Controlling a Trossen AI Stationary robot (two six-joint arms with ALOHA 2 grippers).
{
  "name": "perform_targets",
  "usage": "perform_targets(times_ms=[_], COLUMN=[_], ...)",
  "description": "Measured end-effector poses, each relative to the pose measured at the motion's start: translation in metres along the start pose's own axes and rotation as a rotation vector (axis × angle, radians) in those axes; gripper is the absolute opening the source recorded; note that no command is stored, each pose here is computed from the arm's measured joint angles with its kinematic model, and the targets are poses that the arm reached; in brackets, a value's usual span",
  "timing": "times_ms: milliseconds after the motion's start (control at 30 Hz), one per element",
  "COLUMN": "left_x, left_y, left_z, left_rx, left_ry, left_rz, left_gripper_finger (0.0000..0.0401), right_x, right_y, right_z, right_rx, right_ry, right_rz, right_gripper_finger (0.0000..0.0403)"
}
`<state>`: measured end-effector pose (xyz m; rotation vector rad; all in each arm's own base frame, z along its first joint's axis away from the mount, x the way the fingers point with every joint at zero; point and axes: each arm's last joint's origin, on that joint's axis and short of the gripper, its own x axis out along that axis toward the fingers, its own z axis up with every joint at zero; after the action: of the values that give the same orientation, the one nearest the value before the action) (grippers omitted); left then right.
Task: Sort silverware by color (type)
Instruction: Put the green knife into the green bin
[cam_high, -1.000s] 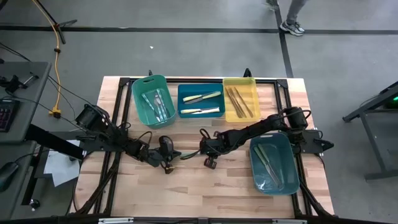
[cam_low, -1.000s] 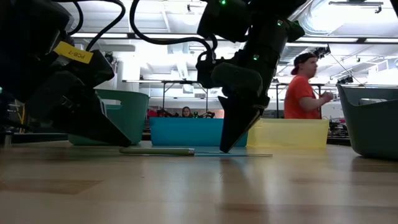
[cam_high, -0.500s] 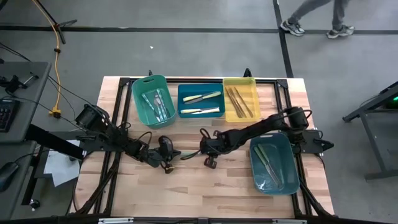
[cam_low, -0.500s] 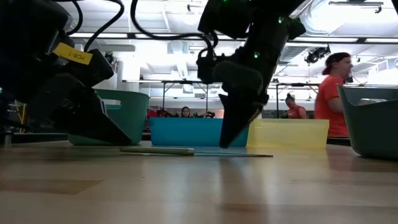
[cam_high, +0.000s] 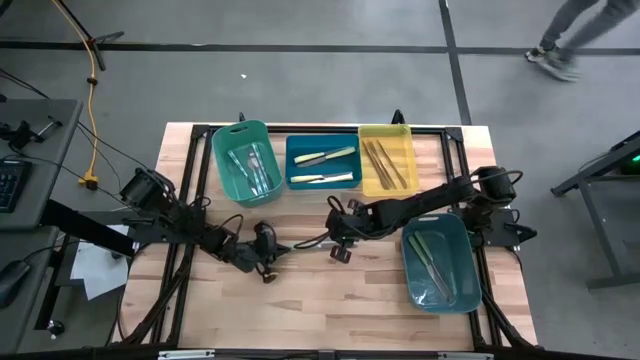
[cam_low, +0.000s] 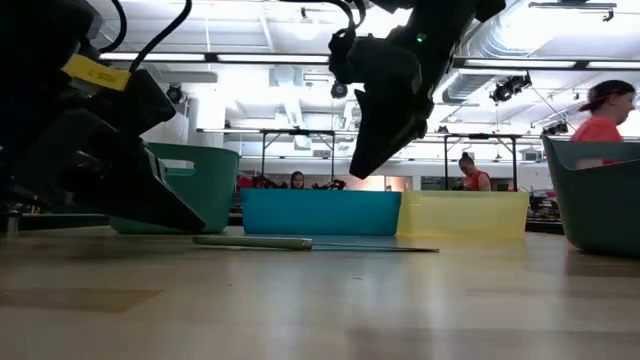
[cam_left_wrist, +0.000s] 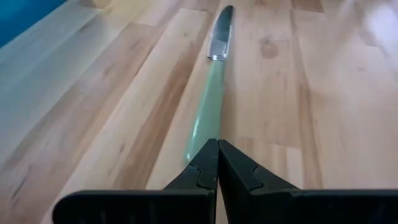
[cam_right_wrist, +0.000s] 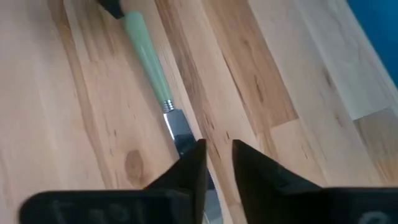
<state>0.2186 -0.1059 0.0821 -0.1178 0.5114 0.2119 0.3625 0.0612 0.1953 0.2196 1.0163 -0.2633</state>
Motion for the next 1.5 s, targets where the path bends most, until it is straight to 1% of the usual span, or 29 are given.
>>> perform_targets(times_ms=[133,300,600,733,1033,1100,1167,1233,1333,1500], left_x=[-0.002,-0.001,-0.001,0.000,0.001,0.001,0.001,0.002,0.003,0.003], left_y=[-0.002,-0.001,-0.001,0.001,0.003,0.003,0.003,0.003,0.003,0.002], left_z=[-0.002,-0.001,-0.001,-0.002,-0.002,-0.002,-0.003,-0.003,-0.004,-0.005], left_rx=[0.007,0.003,0.000,-0.021,-0.026,-0.026,-0.026,-0.026,-0.027,-0.024], left_ry=[0.005,-0.008,-0.018,0.012,0.029,0.032,0.033,0.033,0.032,0.043], left_rz=[-0.001,0.026,0.039,0.013,0.022,0.016,0.016,0.016,0.015,0.003], left_gripper_finger=[0.0000,0.0000,0.0000,0.0000,0.0000,0.0000,0.0000,0.0000,0.0000,0.0000], right_x=[0.000,0.000,0.000,0.000,0.000,0.000,0.000,0.003,0.011,0.034], right_y=[-0.001,-0.001,-0.001,-0.001,0.000,0.001,0.003,0.004,0.005,0.001], right_z=[-0.001,0.000,0.000,0.000,0.000,-0.001,-0.002,-0.004,-0.007,-0.015], right_rx=[-0.007,-0.008,-0.008,-0.009,-0.008,0.000,0.000,0.001,-0.003,-0.002], right_ry=[0.002,-0.005,-0.005,-0.005,-0.001,0.020,0.053,0.080,0.119,0.187], right_rz=[-0.011,-0.021,-0.019,-0.019,-0.011,0.028,0.092,0.121,0.133,0.104], right_gripper_finger=[0.0104,0.0121,0.0122,0.0122,0.0122,0.0122,0.0122,0.0122,0.0122,0.0122])
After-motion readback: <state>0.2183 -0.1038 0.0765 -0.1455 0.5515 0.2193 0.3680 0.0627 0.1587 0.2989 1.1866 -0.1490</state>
